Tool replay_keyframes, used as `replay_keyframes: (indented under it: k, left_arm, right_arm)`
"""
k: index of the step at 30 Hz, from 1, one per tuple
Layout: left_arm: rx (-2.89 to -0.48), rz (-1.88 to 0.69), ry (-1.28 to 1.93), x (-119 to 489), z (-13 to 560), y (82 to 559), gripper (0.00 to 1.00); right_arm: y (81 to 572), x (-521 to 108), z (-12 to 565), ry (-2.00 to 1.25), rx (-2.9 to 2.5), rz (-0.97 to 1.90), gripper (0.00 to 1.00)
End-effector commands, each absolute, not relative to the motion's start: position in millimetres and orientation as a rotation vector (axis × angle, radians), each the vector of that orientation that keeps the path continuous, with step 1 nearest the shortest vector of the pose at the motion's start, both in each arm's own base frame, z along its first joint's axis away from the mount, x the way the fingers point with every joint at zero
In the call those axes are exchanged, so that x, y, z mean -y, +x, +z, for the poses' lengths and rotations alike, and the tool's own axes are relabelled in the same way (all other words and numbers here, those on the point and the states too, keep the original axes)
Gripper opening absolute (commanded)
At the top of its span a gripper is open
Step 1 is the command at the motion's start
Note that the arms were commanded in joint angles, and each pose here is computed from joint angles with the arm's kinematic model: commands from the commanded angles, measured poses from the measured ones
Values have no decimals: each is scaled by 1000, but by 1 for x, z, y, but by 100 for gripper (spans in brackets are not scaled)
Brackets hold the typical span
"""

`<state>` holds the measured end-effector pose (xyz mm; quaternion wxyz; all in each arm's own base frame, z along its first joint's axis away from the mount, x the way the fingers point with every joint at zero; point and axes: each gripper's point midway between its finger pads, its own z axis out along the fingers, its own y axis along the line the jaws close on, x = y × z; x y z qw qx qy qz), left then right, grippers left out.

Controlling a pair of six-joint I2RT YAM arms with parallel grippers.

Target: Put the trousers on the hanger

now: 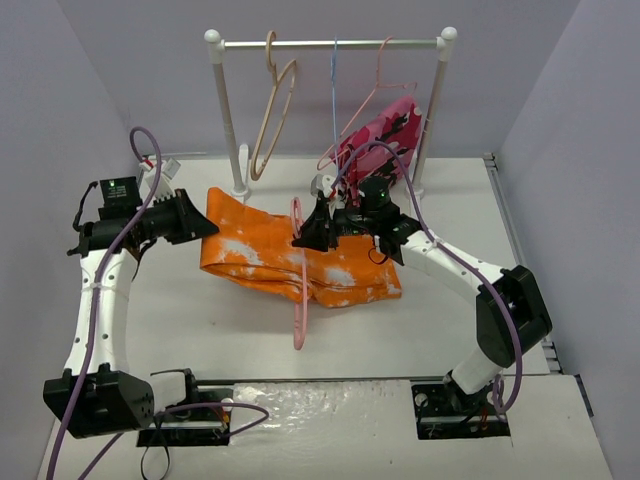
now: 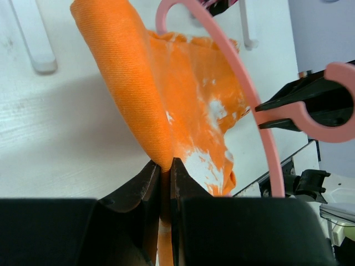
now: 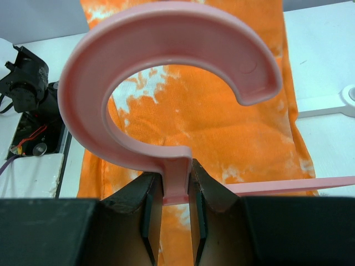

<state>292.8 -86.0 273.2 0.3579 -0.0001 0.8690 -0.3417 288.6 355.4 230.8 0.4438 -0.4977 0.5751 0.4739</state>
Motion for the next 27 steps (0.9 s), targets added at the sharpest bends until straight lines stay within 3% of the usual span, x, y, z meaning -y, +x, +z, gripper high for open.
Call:
replay_keyframes:
  k: [1,13,27]
  left_arm:
    - [-2044,-883,103,91,342,298,0]
    - [-1958,-964,143,102,378,297,0]
    - [-1941,-1004,171,109,381,292,0]
  right_arm:
    - [287,-351,278,-1252,-1221,1118,0]
    - [284,-358,262,-1276,-1234,1158,0]
    - [290,-366,255,-1278,-1247,1175,0]
